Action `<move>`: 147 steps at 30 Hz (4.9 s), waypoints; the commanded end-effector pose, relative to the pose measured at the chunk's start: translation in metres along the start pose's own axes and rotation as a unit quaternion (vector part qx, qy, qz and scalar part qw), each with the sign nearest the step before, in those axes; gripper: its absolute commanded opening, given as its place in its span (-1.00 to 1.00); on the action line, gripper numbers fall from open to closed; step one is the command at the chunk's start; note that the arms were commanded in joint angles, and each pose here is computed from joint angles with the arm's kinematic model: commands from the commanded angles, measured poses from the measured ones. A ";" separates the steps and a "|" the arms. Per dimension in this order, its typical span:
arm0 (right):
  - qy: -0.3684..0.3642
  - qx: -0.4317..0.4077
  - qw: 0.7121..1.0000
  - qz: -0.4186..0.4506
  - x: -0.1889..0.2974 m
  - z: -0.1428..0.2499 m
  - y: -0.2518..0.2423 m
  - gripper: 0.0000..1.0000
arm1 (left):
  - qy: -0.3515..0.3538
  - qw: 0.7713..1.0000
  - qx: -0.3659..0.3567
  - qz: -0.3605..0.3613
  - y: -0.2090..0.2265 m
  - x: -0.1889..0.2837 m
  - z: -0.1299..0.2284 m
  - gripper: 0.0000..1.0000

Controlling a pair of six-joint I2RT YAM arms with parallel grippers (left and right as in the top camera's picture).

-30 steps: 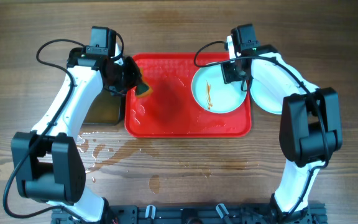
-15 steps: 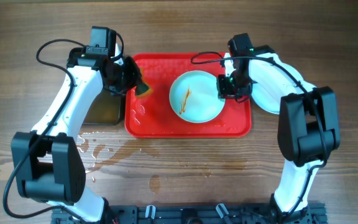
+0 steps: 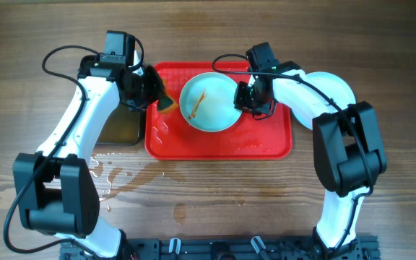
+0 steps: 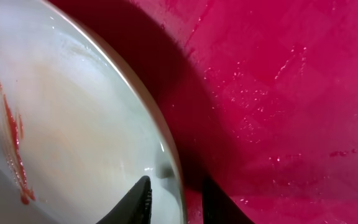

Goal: Clean dirty plates on tray and stack at the side
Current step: 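Scrub the third plate with the left-held sponge, then lift the third plate with the right gripper and place it on the stack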

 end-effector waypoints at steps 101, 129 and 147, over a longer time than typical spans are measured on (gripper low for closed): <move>0.034 0.083 0.994 -0.069 -0.016 0.014 -0.003 -0.91 | 0.226 0.910 -0.327 0.117 -0.012 -0.147 0.091 -0.92; 0.034 0.083 0.994 -0.070 -0.016 0.014 -0.003 -0.91 | 0.125 0.971 -0.201 0.017 0.001 -0.166 0.047 -0.92; 0.035 0.083 0.993 -0.073 -0.016 0.014 -0.002 -0.91 | 0.334 0.923 -0.191 -0.009 0.013 -0.134 0.131 -0.92</move>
Point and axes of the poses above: each gripper's point midway between its finger pads, its own x axis back along the fingers, its own y axis along the line the jaws close on, z = x × y, the point moved 5 cm from there along x, back along the fingers, and after that the axes turned 5 degrees about x, right-handed, at the moved point
